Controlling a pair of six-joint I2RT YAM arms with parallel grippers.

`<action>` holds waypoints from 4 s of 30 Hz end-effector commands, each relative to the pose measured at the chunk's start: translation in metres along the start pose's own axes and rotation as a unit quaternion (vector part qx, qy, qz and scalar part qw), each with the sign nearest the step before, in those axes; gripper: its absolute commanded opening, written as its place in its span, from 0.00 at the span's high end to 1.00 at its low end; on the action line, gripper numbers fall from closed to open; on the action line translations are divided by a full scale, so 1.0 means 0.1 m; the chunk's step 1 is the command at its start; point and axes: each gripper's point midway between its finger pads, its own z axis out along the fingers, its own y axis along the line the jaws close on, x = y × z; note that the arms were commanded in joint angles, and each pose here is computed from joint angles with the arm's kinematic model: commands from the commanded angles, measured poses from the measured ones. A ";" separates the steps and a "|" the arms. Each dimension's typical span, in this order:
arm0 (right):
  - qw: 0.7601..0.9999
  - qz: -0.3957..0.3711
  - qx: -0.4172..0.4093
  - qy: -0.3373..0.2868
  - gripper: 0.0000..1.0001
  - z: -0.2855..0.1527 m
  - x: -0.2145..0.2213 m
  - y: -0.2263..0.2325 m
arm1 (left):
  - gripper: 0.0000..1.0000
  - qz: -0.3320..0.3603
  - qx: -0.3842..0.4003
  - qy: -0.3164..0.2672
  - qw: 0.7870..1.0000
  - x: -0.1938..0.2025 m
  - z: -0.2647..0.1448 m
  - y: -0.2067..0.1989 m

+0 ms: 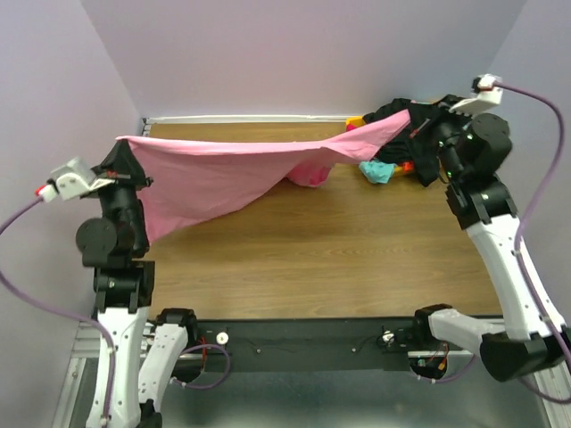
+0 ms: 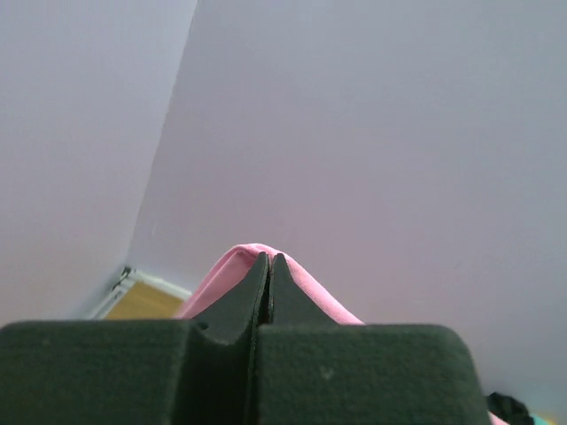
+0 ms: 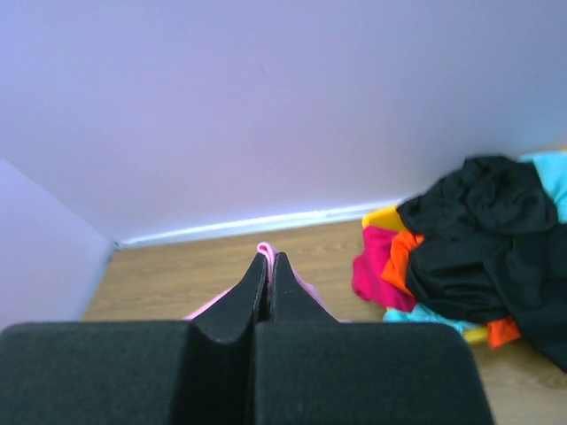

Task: Fold and stack the t-shirts
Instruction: Flatten the tshirt out

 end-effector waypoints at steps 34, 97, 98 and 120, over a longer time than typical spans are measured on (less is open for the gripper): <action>0.994 -0.042 -0.095 -0.044 0.99 0.92 -0.72 0.60 | 1.00 0.051 0.034 0.048 0.997 0.39 0.87 -0.28; 0.992 -0.020 -0.121 0.035 0.00 2.94 1.10 0.29 | 0.02 0.115 -0.175 0.129 0.969 1.83 1.84 0.77; 0.992 -0.025 -0.111 0.048 0.00 2.91 1.19 0.23 | 0.01 0.115 -0.174 0.132 0.969 1.85 1.82 0.75; 0.939 0.003 -0.061 0.339 0.00 0.99 3.38 0.00 | 0.02 0.083 -0.090 0.393 0.911 3.54 0.35 0.77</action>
